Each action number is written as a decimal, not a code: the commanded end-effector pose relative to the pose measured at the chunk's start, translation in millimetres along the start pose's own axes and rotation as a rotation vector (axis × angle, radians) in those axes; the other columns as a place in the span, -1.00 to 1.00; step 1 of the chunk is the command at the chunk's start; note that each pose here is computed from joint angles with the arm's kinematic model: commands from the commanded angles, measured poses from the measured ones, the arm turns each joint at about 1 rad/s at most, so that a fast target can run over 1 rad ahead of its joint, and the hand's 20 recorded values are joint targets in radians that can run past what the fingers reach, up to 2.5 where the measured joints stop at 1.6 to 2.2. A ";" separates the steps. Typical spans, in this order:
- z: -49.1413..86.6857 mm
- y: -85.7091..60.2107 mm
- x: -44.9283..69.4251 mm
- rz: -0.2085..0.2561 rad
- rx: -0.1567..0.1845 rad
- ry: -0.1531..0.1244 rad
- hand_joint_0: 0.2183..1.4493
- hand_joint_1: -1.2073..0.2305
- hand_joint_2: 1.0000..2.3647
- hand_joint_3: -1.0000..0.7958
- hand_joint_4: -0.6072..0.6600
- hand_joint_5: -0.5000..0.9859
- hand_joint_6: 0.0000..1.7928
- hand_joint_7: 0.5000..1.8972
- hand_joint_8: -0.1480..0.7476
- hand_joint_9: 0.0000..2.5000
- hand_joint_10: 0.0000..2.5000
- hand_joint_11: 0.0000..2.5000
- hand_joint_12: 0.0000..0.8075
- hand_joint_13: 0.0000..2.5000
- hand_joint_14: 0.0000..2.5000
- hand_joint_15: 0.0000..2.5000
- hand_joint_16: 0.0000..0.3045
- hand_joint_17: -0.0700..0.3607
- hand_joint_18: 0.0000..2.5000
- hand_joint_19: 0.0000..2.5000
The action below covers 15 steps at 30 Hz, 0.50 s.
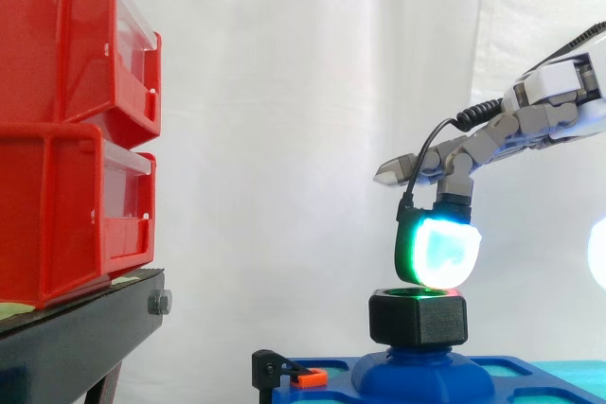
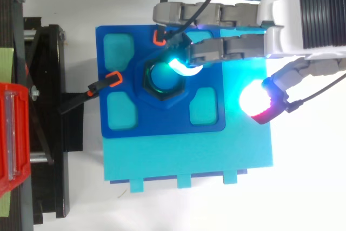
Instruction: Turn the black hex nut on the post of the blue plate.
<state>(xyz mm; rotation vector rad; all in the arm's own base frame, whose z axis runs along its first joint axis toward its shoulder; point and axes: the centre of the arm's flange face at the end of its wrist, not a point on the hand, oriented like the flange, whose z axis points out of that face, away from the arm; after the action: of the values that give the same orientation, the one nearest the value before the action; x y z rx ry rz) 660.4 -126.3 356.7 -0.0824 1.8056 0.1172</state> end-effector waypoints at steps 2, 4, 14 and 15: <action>-2.0 1.5 -1.9 0.000 -0.002 0.004 -0.59 -0.20 -1.00 -0.44 -0.08 -0.73 -0.44 -0.71 -0.40 -1.00 -1.00 -1.00 -0.26 -1.00 -1.00 -0.99 -0.72 -0.23 -1.00 -0.91; -3.8 1.6 -3.0 0.001 0.000 0.008 -0.59 -0.19 -1.00 -0.44 -0.08 -0.73 -0.44 -0.70 -0.40 -1.00 -1.00 -1.00 -0.26 -1.00 -1.00 -0.99 -0.72 -0.23 -1.00 -0.91; -5.3 8.2 -5.1 -0.001 0.005 0.021 -0.59 -0.19 -1.00 -0.44 -0.08 -0.73 -0.44 -0.70 -0.41 -1.00 -1.00 -1.00 -0.26 -1.00 -1.00 -0.99 -0.72 -0.23 -1.00 -0.91; -5.6 8.9 -6.1 -0.001 0.007 0.019 -0.59 -0.19 -1.00 -0.44 -0.08 -0.73 -0.44 -0.70 -0.41 -1.00 -1.00 -1.00 -0.26 -1.00 -1.00 -0.99 -0.72 -0.23 -1.00 -0.91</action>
<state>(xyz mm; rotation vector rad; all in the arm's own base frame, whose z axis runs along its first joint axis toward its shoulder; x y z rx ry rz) 655.3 -120.6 362.7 -0.0834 1.8259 0.1164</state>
